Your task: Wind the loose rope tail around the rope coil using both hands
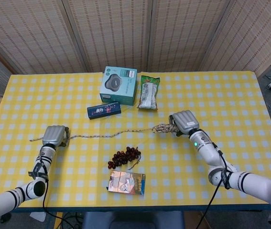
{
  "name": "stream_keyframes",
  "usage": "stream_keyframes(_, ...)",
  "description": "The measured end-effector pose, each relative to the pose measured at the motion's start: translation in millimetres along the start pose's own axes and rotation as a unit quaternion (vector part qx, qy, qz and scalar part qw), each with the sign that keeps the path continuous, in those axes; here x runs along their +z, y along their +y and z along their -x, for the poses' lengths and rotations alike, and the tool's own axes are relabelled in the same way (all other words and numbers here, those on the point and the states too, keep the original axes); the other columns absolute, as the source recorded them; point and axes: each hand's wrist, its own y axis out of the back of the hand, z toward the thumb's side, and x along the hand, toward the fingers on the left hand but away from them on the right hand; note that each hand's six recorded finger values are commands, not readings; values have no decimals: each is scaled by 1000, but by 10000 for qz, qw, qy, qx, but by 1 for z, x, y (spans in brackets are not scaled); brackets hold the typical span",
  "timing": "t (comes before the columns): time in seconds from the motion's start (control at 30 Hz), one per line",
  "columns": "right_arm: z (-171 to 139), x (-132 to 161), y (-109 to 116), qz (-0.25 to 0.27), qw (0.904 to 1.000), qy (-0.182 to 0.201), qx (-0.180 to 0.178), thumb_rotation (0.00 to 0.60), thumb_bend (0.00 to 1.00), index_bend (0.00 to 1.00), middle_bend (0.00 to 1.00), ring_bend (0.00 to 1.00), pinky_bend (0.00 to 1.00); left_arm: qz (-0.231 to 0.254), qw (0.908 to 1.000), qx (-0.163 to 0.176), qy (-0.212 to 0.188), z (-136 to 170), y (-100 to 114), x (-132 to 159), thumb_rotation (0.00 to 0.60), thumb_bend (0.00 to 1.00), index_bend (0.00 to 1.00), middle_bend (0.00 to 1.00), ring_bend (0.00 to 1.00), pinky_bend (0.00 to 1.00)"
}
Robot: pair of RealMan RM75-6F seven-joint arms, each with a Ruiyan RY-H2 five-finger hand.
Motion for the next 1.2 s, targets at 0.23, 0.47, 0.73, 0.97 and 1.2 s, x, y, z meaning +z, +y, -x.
stream_keyframes(0.23,0,0,-3,5,10000,-8,30,600,376,707,604,492,583,27,10000,8,7,-1,-1,0,600,423,728,1000,1000,1000)
stream_keyframes(0.47,0,-2,1,132,9999,-29,-24,600,376,709,605,492,583,174,9998,86,-9,2,6,-4,600,428,763,1000,1000,1000)
stream_keyframes(0.73,-4,1,19,466,9985,54,-269,600,376,711,605,492,583,322,9984,386,-271,18,33,-9,600,429,767,1000,1000,1000)
stream_keyframes(0.97,-11,11,39,913,9939,232,-581,600,381,724,612,497,587,282,9910,1073,-744,47,79,-8,600,429,771,1000,1000,1000)
stream_keyframes(1.2,-20,28,61,1342,9853,519,-919,600,392,737,614,504,590,383,9707,1904,-1415,83,128,5,600,429,772,1000,1000,1000)
